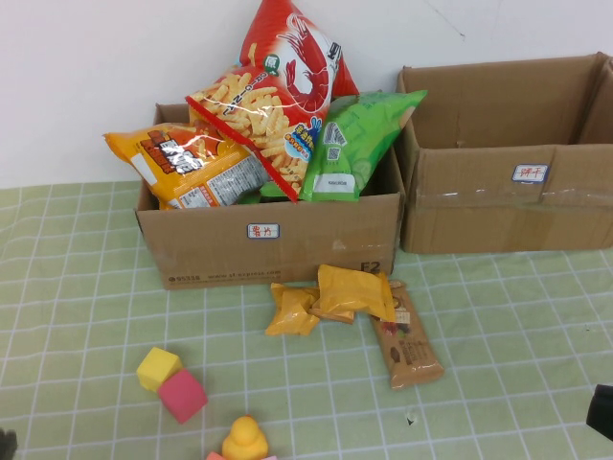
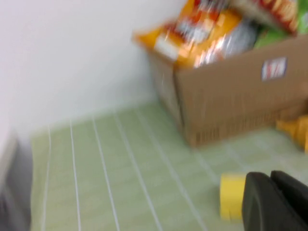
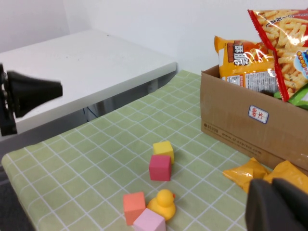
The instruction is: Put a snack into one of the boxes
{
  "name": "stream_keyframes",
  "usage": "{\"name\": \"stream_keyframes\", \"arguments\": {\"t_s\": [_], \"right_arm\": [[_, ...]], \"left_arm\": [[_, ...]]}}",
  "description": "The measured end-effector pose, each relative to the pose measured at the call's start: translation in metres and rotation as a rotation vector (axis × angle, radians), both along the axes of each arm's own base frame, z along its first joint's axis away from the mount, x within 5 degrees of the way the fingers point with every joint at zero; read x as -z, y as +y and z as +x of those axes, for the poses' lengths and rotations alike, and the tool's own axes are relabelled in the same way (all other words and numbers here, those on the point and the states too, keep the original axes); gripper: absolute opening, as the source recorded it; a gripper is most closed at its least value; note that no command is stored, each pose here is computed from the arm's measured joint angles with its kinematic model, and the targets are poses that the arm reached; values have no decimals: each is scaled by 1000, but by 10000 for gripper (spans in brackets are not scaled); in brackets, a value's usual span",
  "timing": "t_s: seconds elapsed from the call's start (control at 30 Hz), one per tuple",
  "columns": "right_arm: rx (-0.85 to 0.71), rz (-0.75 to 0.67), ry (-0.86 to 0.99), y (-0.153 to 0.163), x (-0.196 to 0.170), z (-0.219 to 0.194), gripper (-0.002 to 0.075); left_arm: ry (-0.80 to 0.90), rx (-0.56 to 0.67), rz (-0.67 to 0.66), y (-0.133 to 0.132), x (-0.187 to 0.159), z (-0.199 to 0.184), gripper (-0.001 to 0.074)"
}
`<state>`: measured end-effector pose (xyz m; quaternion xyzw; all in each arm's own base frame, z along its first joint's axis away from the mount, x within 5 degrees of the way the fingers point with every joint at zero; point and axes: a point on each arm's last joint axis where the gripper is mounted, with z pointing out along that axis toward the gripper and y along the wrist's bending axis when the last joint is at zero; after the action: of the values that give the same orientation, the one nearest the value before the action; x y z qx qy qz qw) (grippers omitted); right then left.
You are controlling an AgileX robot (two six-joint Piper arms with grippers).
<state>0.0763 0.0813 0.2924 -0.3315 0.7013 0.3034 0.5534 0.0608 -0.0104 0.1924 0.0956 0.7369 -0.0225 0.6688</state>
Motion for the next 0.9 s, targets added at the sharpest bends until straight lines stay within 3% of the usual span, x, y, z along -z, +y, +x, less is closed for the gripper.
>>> {"name": "stream_keyframes", "arguments": {"t_s": [0.17,0.47,0.9], "right_arm": [[0,2,1,0,0,0,-2],[0,3,1,0,0,0,-2],[0,3,2,0,0,0,-2]], "left_arm": [[174,-67,-39,4,17,-7,-1],[194,-190,-169,10,17,-8,-1],[196,-233,-157,14,17,-9,-1]]}}
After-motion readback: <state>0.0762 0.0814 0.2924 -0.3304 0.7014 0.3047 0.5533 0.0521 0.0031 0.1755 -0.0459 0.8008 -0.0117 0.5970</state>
